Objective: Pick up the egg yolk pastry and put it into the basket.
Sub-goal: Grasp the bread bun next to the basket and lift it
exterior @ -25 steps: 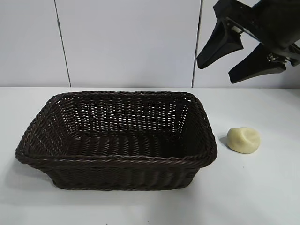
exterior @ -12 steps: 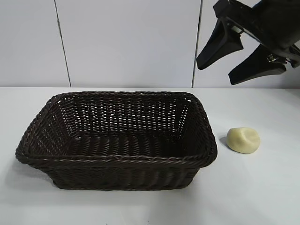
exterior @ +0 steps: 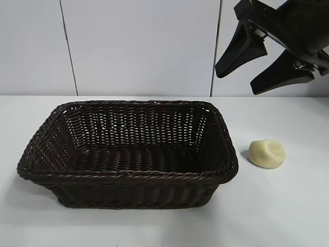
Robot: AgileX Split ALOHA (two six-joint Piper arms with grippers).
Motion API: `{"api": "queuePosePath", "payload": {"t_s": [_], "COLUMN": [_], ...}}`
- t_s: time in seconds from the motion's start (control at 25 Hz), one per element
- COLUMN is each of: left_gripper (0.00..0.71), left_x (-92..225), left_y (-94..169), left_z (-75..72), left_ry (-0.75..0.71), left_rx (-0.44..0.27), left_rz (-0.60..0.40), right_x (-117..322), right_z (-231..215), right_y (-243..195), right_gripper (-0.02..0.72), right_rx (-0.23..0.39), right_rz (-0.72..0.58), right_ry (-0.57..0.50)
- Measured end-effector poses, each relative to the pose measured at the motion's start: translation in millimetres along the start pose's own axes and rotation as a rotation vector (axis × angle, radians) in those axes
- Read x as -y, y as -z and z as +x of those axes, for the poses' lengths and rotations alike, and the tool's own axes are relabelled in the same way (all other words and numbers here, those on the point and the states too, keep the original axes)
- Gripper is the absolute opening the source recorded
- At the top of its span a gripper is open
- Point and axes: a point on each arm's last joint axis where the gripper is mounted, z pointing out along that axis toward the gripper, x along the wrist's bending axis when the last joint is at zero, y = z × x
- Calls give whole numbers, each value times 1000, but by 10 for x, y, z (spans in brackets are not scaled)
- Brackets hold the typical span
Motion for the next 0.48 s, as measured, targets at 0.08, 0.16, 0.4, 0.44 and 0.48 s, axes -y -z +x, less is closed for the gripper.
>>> {"api": "queuePosePath", "payload": {"t_s": [0.08, 0.16, 0.4, 0.44, 0.48], "left_gripper": [560, 560, 560, 560, 560], "left_x": [0, 0, 0, 0, 0], "left_y": [0, 0, 0, 0, 0], "left_z": [0, 0, 0, 0, 0], "left_ry": [0, 0, 0, 0, 0], "left_rx": [0, 0, 0, 0, 0], "left_rz": [0, 0, 0, 0, 0], "right_x": [3, -14, -197, -236, -279], "right_z": [4, 8, -49, -80, -109], "right_y": [6, 27, 103, 90, 81], "right_gripper": [517, 517, 517, 517, 517], "right_rx": [0, 11, 147, 182, 216], "right_rz": [12, 25, 107, 140, 165], "right_ry": [-4, -5, 0, 0, 7]}}
